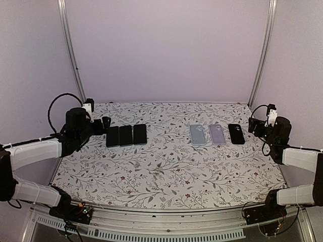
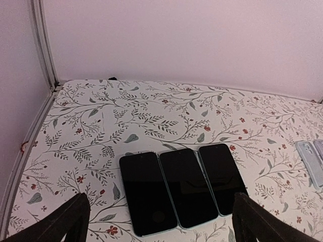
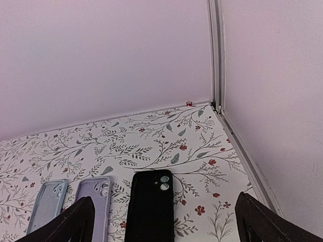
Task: Take the phone out of the phone case
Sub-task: Reset both arms
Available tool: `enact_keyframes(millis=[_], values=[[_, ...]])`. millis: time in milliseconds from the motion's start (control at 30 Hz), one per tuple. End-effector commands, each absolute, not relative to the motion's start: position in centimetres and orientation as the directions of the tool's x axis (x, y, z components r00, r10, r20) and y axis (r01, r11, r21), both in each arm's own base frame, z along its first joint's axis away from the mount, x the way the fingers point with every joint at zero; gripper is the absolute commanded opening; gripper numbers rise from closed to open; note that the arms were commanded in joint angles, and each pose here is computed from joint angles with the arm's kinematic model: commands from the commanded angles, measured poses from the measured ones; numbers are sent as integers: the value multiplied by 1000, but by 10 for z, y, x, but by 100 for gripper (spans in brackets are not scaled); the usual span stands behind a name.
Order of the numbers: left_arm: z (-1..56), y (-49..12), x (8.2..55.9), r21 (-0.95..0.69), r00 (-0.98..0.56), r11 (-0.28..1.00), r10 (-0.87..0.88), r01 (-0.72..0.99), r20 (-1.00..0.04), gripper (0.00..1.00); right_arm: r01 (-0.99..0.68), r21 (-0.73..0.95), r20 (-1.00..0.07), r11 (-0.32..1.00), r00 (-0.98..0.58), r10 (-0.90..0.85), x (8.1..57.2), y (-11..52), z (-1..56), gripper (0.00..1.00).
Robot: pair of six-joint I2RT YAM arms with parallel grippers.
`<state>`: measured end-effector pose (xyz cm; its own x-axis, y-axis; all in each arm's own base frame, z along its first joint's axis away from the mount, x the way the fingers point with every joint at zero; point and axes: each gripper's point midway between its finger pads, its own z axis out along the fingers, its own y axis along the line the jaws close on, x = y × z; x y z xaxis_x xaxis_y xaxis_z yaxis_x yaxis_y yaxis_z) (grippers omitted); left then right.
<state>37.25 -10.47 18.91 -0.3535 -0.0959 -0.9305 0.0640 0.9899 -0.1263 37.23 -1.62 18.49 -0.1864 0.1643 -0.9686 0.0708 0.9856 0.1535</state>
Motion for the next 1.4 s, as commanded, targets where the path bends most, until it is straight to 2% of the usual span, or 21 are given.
enact_keyframes(millis=[0,200,467,633,767,1067,1367], values=[[196,-83,376,-89,-276,994,-103,-61,-956,99,138,105,-992,985,-51,113,374,-31,196,99],[186,-66,376,-50,-249,987,-87,-153,-965,99,132,88,-996,987,-3,89,374,-31,177,99],[176,-30,379,71,-236,955,1,-289,-972,99,22,46,-995,999,86,44,364,-12,170,99],[183,-11,377,141,-193,935,80,-326,-978,99,22,43,-999,999,12,42,377,-12,158,99],[177,3,374,173,-159,930,127,-324,-979,99,27,43,-999,999,5,43,381,-13,158,99],[168,26,373,126,-86,919,101,-372,-991,99,4,44,-999,999,-14,44,385,-9,156,99],[169,19,374,113,-20,950,112,-292,-993,99,4,43,-999,999,-17,43,385,-9,155,99]])
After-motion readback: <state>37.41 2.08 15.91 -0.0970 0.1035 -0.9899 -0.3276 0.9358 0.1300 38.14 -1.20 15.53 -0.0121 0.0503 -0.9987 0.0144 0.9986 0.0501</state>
